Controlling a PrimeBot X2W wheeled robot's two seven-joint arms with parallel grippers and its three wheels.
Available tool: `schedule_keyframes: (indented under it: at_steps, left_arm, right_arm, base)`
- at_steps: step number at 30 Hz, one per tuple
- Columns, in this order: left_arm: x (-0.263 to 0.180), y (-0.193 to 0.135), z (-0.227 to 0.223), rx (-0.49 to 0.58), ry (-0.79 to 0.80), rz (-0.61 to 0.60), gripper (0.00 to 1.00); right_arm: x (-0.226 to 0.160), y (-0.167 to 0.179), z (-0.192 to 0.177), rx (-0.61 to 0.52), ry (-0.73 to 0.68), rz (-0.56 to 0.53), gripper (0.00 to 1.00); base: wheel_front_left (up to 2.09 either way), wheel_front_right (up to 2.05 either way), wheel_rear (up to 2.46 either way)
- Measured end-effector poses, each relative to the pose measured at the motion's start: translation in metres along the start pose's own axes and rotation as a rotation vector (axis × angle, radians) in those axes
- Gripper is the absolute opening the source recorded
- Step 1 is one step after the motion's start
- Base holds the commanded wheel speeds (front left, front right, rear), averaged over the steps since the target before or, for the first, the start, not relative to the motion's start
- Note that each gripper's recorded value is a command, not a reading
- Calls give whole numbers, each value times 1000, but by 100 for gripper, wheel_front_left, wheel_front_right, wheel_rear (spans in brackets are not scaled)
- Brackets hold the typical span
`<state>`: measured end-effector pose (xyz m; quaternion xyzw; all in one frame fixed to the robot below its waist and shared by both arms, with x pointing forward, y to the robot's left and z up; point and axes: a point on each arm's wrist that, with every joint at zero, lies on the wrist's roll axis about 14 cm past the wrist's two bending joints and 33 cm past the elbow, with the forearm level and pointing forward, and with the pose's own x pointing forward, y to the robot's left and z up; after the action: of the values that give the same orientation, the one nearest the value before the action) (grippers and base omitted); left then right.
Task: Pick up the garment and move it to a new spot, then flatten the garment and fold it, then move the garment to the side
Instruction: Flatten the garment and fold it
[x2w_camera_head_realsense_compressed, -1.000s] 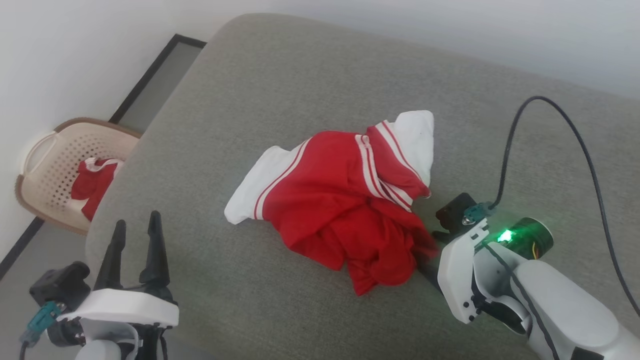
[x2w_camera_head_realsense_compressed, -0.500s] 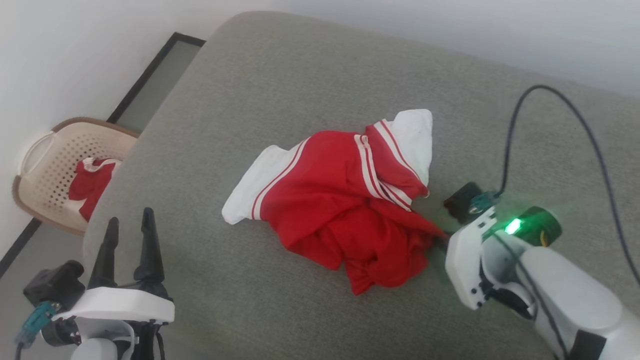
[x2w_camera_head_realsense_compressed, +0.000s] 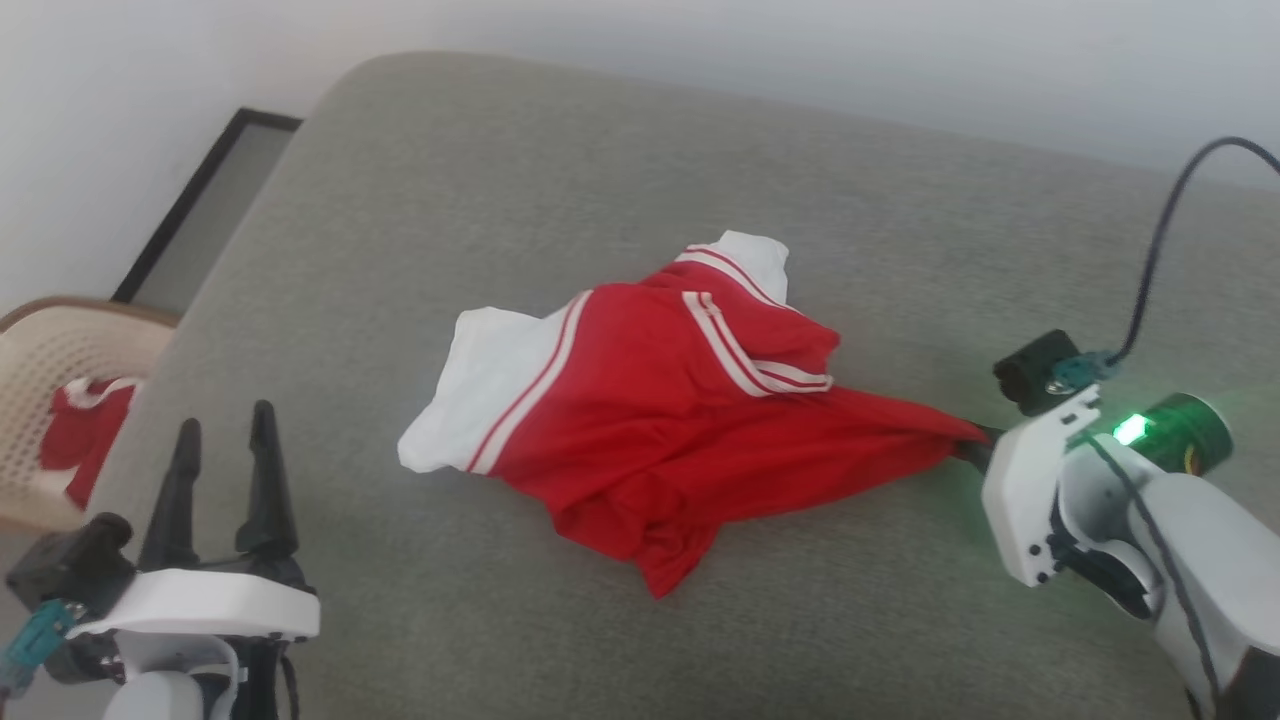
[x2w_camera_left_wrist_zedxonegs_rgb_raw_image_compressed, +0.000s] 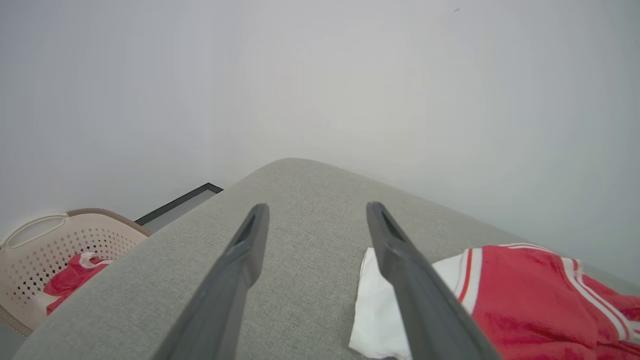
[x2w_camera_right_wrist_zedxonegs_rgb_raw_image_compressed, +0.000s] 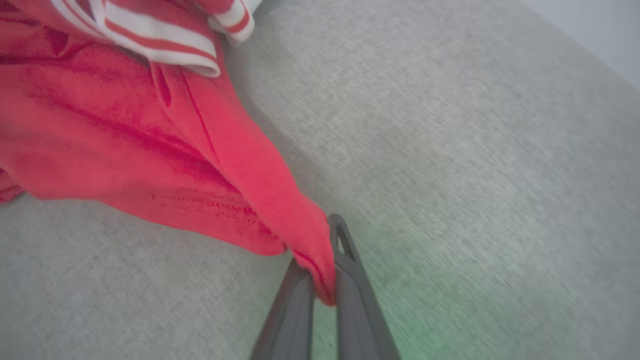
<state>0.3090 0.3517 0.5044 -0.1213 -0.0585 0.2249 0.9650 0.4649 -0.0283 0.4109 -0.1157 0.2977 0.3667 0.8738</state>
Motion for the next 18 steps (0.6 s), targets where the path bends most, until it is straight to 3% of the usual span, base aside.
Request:
schedule_keyframes:
  at_steps: [11,18]
  left_arm:
    - [18,-31,-1,3,-5,-107,100]
    - [24,-47,-4,2,-1,-158,100]
  right_arm:
    - [-73,-66,-46,118,32,-222,0]
    - [-115,-81,-82,202,77,-310,0]
  base:
    - [0,0,0]
    - [0,0,0]
